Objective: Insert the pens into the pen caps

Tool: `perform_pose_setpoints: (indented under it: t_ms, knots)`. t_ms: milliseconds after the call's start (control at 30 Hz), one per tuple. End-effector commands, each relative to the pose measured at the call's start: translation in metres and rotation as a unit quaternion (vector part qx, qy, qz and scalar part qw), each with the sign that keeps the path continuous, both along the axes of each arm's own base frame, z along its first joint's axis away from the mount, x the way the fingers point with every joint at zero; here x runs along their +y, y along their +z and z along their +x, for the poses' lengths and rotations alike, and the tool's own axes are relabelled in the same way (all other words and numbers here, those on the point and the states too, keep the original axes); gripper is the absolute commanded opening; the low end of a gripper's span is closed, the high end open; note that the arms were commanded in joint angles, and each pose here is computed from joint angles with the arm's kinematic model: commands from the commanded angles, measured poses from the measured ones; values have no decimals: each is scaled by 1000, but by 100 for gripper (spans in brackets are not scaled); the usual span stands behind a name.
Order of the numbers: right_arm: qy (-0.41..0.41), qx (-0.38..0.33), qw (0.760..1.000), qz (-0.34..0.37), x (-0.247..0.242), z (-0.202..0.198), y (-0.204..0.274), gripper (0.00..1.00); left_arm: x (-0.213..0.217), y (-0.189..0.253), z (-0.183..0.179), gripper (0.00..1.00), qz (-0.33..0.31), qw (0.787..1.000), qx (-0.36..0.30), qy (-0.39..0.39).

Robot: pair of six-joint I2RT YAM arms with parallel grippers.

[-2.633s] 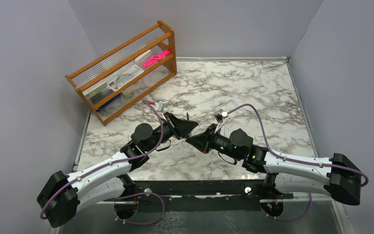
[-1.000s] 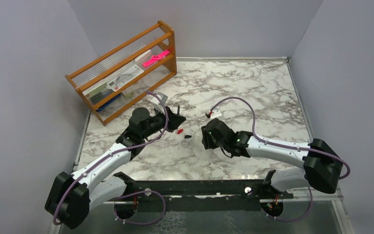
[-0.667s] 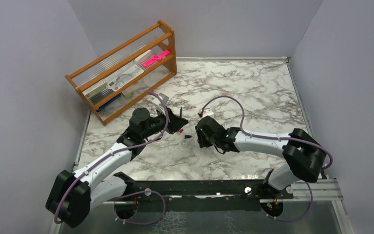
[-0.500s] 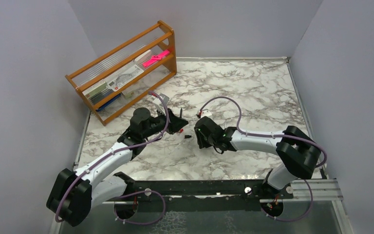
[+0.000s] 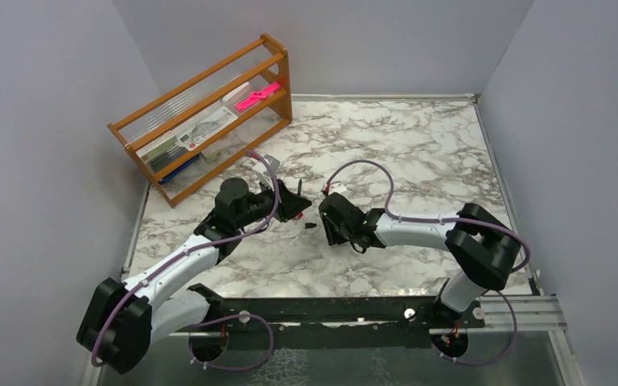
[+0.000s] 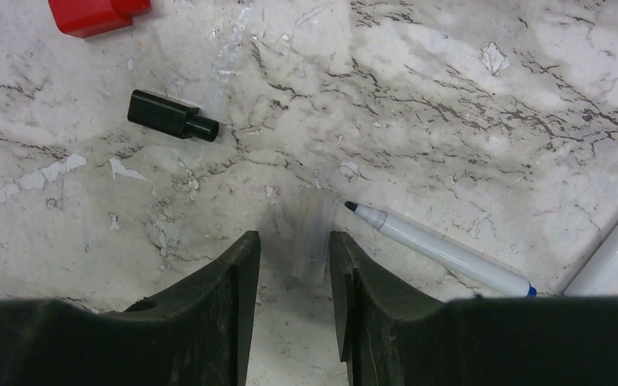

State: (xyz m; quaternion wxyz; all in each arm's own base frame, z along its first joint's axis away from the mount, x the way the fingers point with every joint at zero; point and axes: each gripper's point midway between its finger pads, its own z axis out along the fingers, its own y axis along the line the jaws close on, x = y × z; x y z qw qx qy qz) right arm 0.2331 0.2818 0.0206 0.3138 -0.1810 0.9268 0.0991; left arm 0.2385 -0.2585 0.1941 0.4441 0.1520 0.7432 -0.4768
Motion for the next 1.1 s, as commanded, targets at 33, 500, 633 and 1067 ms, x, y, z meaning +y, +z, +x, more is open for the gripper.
perform_pose_setpoints:
  t_ms: [33, 500, 633, 1067]
  knots:
    - [-11, -8, 1000, -8, 5, 10, -3, 37, -2, 2, -7, 0, -10, 1000, -4, -17]
    - [-27, -46, 995, 78, 10, 11, 44, 1, -7, 13, -23, 0, -41, 998, 0, -47]
    - [-40, -125, 971, 200, 13, 16, 124, 1, -25, 20, -41, 0, -95, 994, 17, -52]
    - [-86, -245, 841, 474, -26, -3, 274, 1, -75, 73, -103, 0, -233, 963, -21, -131]
